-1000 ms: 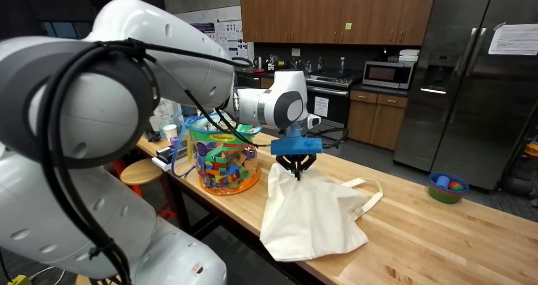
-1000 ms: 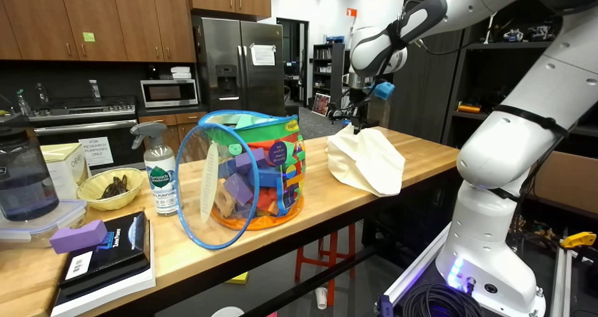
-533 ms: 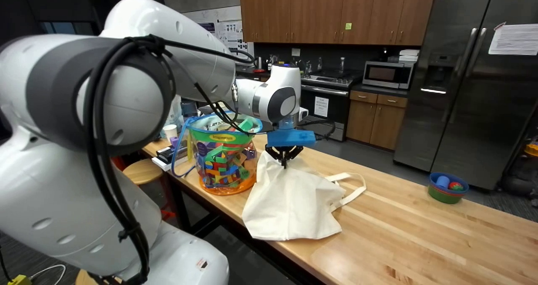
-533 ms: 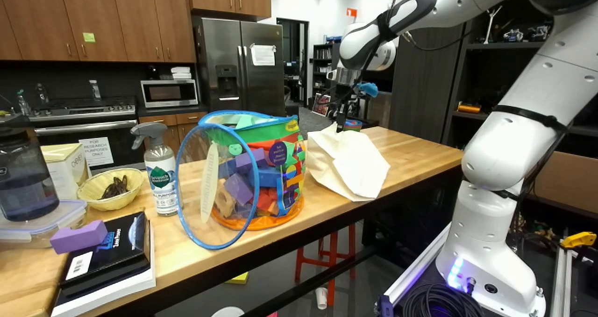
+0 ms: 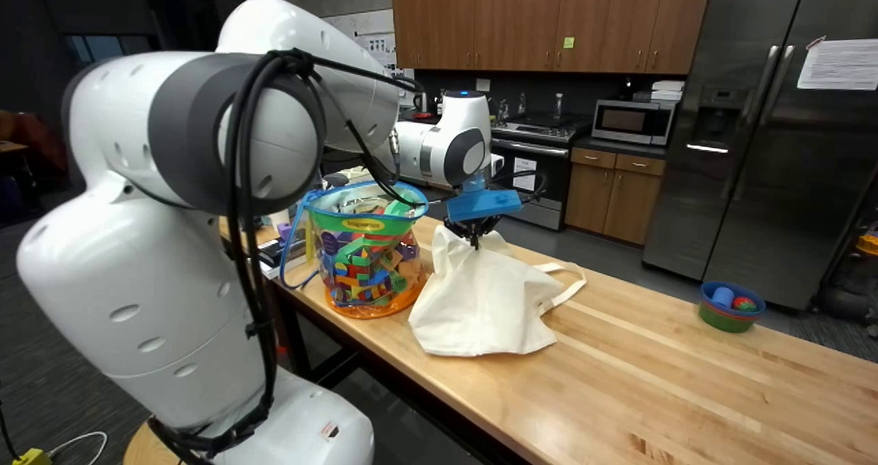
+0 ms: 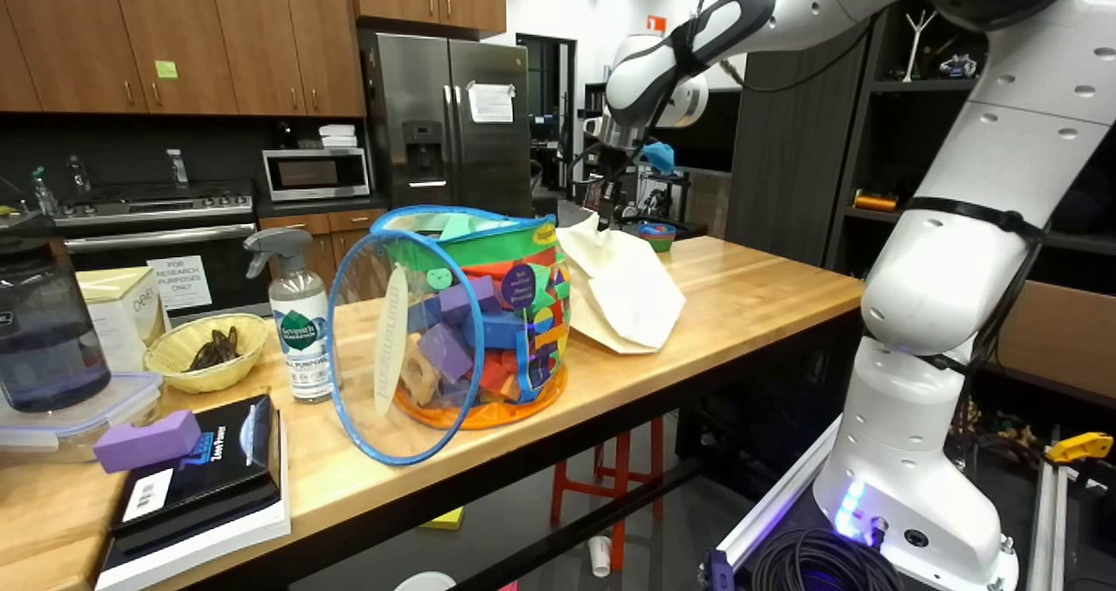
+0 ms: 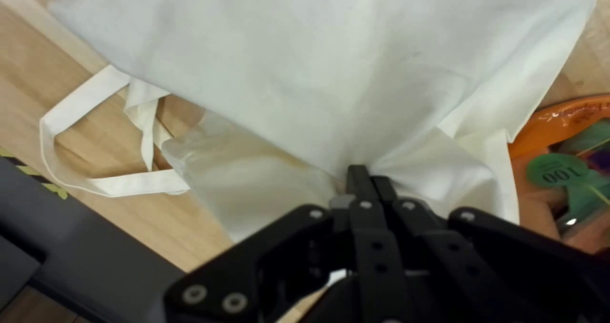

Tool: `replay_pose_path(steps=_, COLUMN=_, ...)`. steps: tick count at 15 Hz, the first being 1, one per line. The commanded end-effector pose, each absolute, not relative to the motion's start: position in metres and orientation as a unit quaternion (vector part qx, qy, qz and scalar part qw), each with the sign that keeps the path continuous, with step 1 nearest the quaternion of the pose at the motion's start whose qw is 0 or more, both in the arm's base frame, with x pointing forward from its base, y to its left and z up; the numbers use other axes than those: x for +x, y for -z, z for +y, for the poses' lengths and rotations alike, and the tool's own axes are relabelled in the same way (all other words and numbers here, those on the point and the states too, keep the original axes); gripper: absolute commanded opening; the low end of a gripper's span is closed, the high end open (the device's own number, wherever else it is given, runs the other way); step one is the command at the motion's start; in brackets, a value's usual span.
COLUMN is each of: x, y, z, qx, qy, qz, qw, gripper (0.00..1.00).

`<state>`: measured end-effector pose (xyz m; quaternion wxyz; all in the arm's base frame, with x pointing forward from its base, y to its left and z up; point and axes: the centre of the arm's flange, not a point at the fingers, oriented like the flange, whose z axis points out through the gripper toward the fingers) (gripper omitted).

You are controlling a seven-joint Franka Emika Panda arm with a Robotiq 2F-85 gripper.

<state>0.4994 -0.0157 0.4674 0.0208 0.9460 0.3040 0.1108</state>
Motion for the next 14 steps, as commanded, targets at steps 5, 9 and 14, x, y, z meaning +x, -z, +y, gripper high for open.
replay_pose_path(steps=5, x=0.579, y=-0.47, z=-0.006, qx=0.928, qy=-0.156, qz=0.32, qw=0.11, gripper=0.01)
replay_pose_path(steps=9, x=0.593, y=-0.463, z=-0.016, qx=0.925, qy=-0.16, qz=0.314, qw=0.144, gripper=0.01)
replay_pose_path(steps=14, x=0.598, y=-0.459, z=-0.046, qx=0.928, qy=-0.16, qz=0.285, qw=0.177, gripper=0.01)
